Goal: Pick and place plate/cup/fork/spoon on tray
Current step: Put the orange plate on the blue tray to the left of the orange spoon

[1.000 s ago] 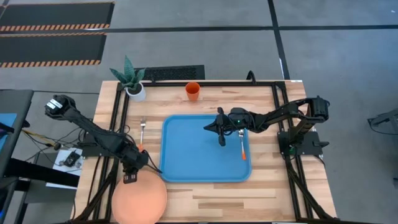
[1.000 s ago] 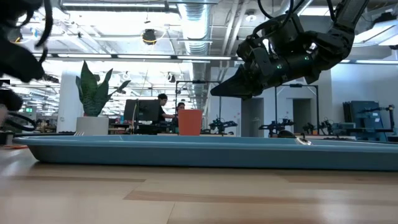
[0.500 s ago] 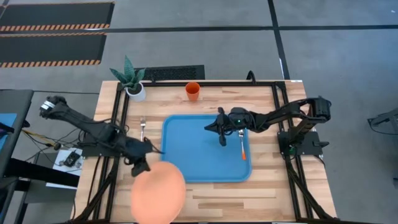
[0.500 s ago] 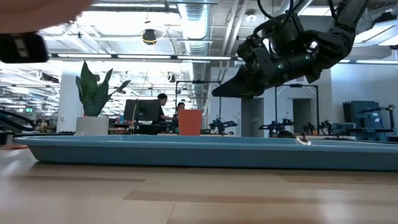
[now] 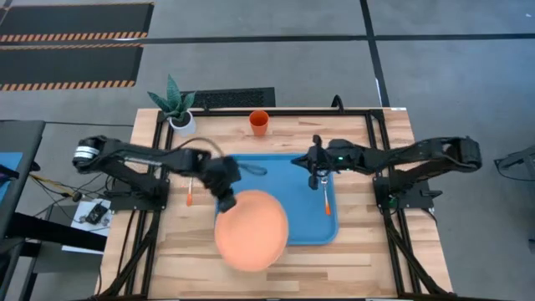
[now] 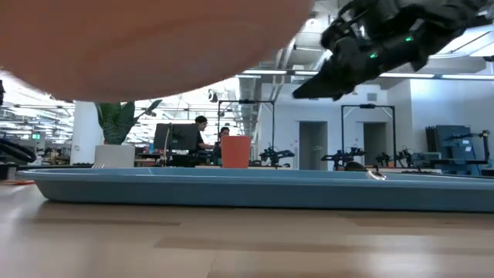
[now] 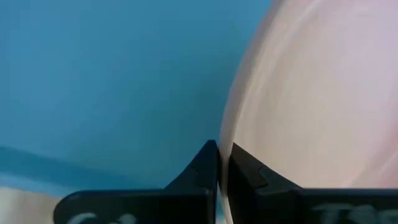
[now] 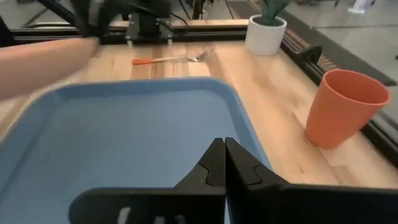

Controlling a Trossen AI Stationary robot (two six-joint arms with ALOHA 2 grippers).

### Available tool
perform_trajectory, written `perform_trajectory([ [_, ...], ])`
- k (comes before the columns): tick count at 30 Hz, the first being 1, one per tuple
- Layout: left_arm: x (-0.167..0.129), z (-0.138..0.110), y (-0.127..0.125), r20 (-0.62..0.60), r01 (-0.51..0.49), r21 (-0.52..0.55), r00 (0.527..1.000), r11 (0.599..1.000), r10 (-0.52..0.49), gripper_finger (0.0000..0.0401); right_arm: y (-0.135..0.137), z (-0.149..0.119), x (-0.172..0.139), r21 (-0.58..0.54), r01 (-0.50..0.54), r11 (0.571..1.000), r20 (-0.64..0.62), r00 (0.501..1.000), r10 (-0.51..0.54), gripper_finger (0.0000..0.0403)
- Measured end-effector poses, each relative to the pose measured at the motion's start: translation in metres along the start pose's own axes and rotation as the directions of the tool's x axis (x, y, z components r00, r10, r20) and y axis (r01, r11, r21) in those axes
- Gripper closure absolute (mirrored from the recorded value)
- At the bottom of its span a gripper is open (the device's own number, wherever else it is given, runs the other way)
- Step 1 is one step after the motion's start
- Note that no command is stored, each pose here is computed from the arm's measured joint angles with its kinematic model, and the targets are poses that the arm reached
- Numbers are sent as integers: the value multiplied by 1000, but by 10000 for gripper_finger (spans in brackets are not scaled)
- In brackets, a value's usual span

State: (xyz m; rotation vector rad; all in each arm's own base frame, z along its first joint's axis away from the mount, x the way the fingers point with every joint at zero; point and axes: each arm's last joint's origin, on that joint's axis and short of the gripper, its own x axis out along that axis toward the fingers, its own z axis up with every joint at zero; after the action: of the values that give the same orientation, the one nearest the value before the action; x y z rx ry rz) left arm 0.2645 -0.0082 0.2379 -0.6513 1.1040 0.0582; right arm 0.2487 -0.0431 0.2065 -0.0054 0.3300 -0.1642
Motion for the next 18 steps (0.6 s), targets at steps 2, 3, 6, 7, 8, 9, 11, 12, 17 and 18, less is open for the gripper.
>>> perform_trajectory([
  [2,-1,18,9,-12,-32,8,999,999,33,401,0,0,-10,-1,2,1000,26,1000,-2,394],
  [3,0,26,13,-23,-53,10,998,999,54,401,-1,0,-14,0,4,1000,45,999,-4,394],
  [6,6,51,25,-38,-81,32,996,996,83,401,-2,0,-25,3,15,1000,81,997,-15,394],
  [7,10,57,29,-57,-93,38,994,995,95,401,-3,0,-26,4,19,1000,92,996,-19,394],
  [8,13,61,34,-83,-105,45,991,993,108,401,-3,0,-28,4,21,1000,96,995,-21,394],
  [9,17,64,38,-108,-116,49,987,992,121,401,-3,0,-29,4,21,1000,97,995,-21,394],
  [11,25,73,45,-130,-126,58,983,990,132,401,-3,0,-29,3,20,1000,96,995,-21,394],
  [12,28,76,48,-139,-129,57,981,990,136,401,-3,-1,-28,3,20,1000,92,996,-20,394],
  [17,37,86,65,-153,-183,46,970,982,188,401,-3,-1,-28,2,19,1000,86,996,-19,394],
  [18,36,87,68,-148,-199,38,968,979,203,401,-3,-1,-28,2,19,1000,87,996,-19,394],
])
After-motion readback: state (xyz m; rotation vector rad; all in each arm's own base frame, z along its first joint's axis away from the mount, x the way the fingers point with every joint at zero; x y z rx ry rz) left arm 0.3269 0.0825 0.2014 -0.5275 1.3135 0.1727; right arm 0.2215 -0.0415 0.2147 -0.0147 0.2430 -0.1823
